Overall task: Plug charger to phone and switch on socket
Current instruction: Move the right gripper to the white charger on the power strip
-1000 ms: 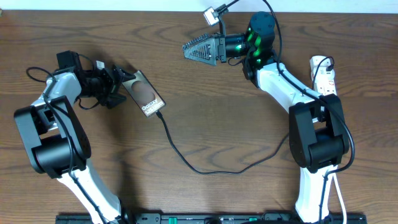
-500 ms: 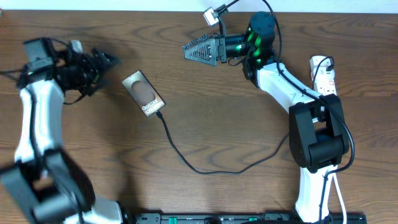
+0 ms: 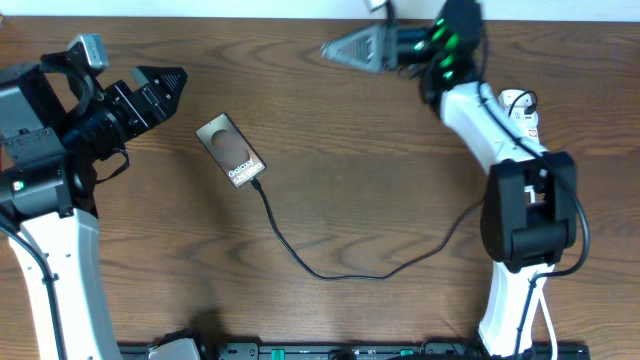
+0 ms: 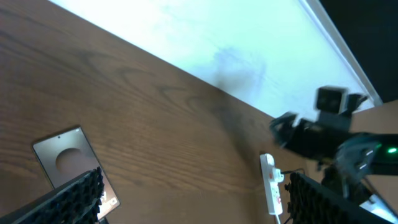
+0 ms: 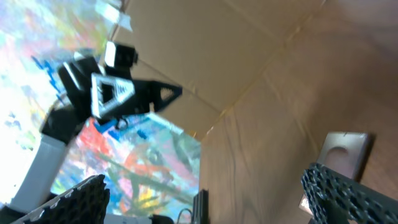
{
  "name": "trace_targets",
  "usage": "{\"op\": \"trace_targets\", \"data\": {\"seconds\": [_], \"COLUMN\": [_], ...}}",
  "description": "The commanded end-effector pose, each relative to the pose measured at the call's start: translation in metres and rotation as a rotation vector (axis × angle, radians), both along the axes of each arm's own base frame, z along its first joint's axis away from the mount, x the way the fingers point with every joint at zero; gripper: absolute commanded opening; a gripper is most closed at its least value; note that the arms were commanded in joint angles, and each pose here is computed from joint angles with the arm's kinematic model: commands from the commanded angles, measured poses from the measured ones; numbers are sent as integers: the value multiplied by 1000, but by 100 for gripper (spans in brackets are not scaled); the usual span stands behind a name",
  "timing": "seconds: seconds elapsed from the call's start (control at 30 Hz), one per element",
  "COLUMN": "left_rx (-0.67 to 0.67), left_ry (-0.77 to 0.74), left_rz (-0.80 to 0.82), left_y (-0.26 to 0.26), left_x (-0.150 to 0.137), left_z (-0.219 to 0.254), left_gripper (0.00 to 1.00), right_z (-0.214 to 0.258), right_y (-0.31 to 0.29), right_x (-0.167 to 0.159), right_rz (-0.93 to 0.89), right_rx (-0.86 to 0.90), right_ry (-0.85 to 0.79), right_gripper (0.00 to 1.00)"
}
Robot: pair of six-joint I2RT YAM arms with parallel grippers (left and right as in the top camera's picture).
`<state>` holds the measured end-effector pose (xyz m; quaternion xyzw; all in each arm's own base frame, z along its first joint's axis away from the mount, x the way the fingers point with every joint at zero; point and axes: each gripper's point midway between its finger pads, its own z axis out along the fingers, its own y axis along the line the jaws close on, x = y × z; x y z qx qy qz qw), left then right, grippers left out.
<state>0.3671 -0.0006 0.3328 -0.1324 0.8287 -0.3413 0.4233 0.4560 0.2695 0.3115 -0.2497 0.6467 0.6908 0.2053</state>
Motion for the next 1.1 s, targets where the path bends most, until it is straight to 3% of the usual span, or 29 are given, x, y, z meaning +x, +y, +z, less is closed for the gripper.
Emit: {"op": "trace_targets", "data": {"seconds": [0.0,0.13,0.3,0.47,0.6,0.83,1.07], "left_rx": [10,8,7,8,9,27,21], "left_ry": [-1,7,11,15,15,12,31], "left_rz": [-3,-3,-3,0,0,1,1], "left_y": [0,1,1,2,2,3,4], "left_x": [0,0,1,2,2,3,5], "left_z": [0,-3,-4,-6,-6,-7,-13], "left_gripper": [92,92,92,92,92,92,93], "right_z": [41,74,81,56,17,12,35], "right_y": [-19,-30,-34,-45,-56,-92,-184], "right_x": [7,11,26,78,102,94,70], "right_rz": [-33,-65,-144,-406,-566,-673,-907], "right_rx": [13,33,59,38,-126,-407,-660], "right_ry": [8,-58,-46,50,71,53,104], "right_gripper": [99,99,99,99,99,99,99]}}
